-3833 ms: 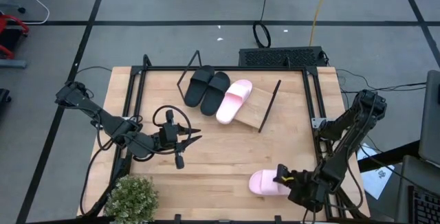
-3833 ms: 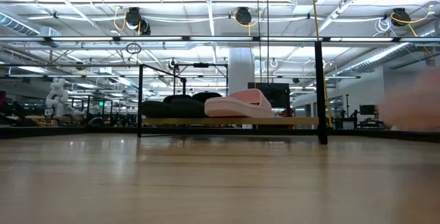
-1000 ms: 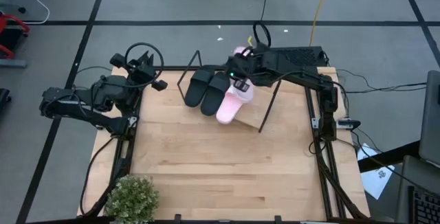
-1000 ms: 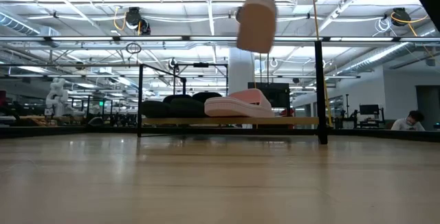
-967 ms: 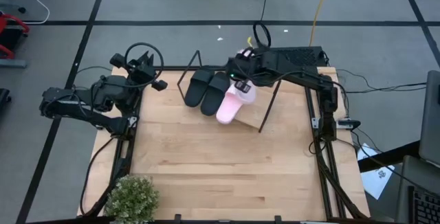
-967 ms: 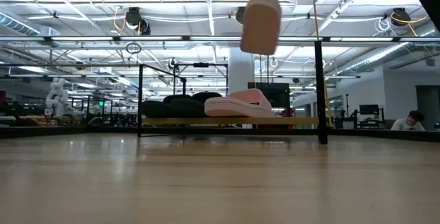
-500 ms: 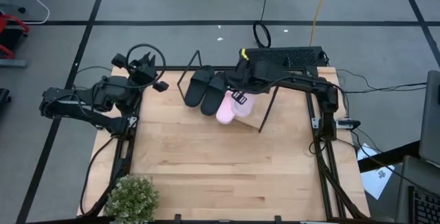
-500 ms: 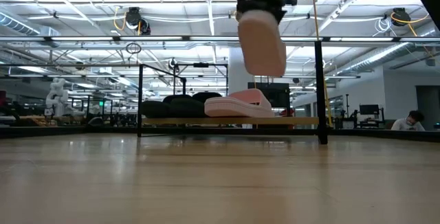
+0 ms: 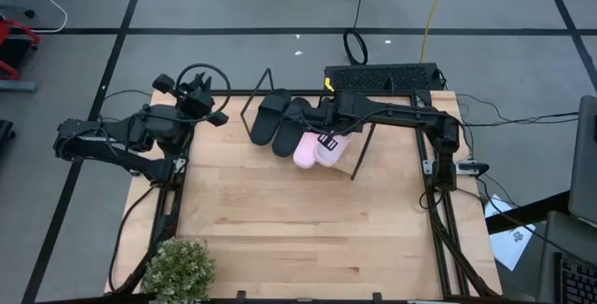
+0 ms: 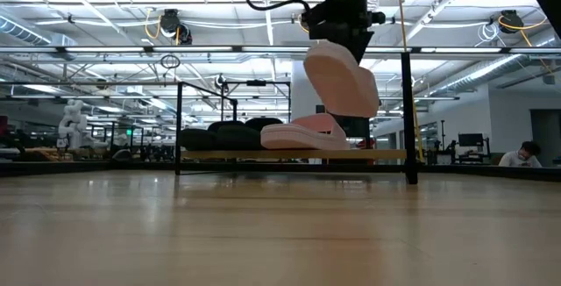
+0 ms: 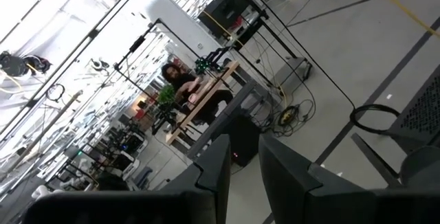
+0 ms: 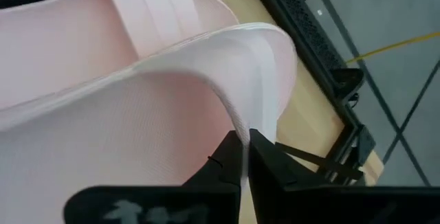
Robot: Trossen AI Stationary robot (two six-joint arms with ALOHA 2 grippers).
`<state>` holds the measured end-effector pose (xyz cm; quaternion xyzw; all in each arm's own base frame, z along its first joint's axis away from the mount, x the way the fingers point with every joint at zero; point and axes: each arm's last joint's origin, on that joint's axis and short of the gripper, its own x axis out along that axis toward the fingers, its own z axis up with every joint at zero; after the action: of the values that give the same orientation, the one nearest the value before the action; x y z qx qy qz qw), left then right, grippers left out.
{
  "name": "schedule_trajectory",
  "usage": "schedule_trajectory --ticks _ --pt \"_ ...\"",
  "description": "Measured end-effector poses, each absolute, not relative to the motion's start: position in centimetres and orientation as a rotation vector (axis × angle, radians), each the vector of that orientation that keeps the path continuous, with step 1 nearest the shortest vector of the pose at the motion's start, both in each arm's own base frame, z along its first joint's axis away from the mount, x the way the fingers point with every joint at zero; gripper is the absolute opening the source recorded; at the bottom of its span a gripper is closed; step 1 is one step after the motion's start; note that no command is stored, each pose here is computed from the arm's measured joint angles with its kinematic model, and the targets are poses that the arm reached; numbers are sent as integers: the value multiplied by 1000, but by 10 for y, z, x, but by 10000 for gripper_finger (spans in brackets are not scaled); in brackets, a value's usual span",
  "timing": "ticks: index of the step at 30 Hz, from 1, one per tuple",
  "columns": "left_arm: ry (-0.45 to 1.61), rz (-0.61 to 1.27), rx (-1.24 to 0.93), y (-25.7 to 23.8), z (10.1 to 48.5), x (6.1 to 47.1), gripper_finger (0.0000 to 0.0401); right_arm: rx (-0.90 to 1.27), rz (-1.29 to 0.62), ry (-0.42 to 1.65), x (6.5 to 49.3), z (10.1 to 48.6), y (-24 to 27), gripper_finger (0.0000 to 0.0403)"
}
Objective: Pick and place slides into the shelf
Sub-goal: Put the pink slides on the shelf
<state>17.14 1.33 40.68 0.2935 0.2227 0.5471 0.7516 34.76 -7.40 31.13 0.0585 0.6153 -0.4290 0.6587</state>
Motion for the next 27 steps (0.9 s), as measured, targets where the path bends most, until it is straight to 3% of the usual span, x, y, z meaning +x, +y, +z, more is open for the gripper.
schedule_trajectory --ticks 14,27 --pt "484 1196 638 13 407 171 86 115 -911 1474 346 299 -72 0" --pt "485 1195 639 13 407 171 86 124 -861 1436 333 320 -69 0"
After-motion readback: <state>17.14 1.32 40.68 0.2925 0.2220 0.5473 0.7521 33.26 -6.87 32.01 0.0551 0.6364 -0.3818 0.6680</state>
